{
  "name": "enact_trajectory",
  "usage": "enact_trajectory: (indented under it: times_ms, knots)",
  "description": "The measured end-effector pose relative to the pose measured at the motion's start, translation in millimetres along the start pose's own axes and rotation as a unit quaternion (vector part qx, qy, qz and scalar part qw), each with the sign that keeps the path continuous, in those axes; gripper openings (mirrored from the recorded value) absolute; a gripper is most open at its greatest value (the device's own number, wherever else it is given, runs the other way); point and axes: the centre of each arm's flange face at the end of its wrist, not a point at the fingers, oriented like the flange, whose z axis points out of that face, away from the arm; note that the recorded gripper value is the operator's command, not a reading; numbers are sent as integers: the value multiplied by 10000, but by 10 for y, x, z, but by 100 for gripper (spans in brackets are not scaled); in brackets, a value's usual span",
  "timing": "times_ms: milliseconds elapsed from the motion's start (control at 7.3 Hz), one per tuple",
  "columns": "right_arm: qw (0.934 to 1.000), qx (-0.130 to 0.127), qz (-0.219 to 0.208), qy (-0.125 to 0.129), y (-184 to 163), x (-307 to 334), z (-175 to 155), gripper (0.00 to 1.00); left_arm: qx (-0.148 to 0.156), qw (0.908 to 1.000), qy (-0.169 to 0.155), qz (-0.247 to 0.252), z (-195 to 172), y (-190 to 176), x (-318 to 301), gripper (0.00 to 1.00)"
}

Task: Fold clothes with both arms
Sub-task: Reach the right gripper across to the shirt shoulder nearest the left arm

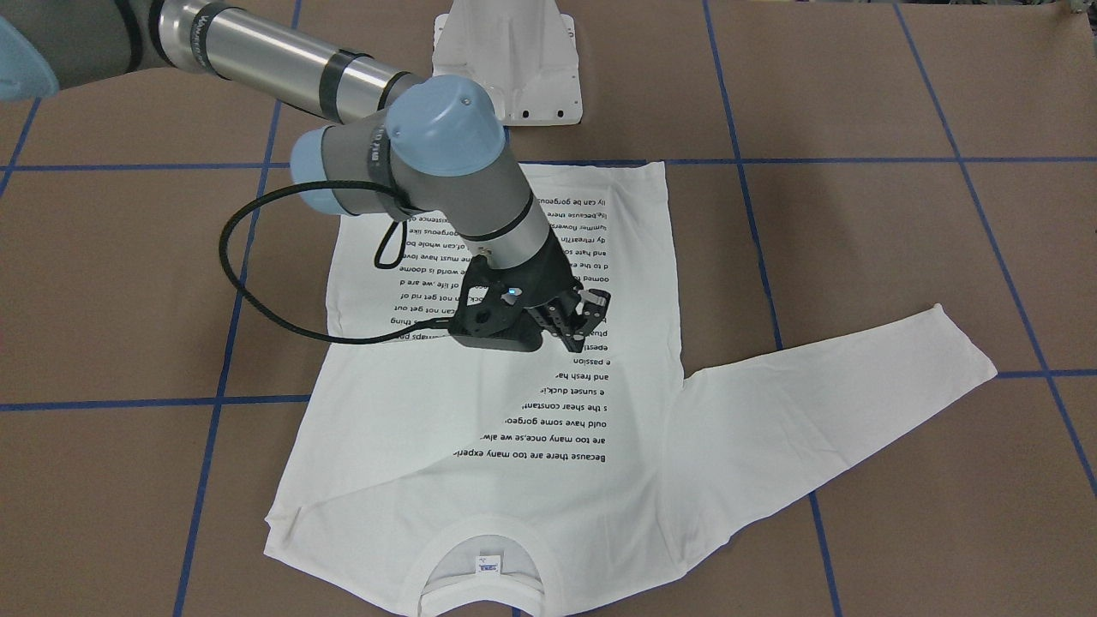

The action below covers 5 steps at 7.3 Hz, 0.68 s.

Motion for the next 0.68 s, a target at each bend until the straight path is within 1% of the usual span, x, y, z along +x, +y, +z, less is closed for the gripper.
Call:
enact_trajectory:
  times_ms: [137,548,685]
  knots:
    - [9999,30,-104,-106,216,-65,144,0,-6,10000,-7,-17,8,2,-10,100]
    - [9997,27,-160,-161,417,-207,290,0,7,10000,18,-45,-10,-1,15,100]
    - [9998,43,-164,-144,461,-225,334,32,15,10000,14,-43,-17,-2,22,100]
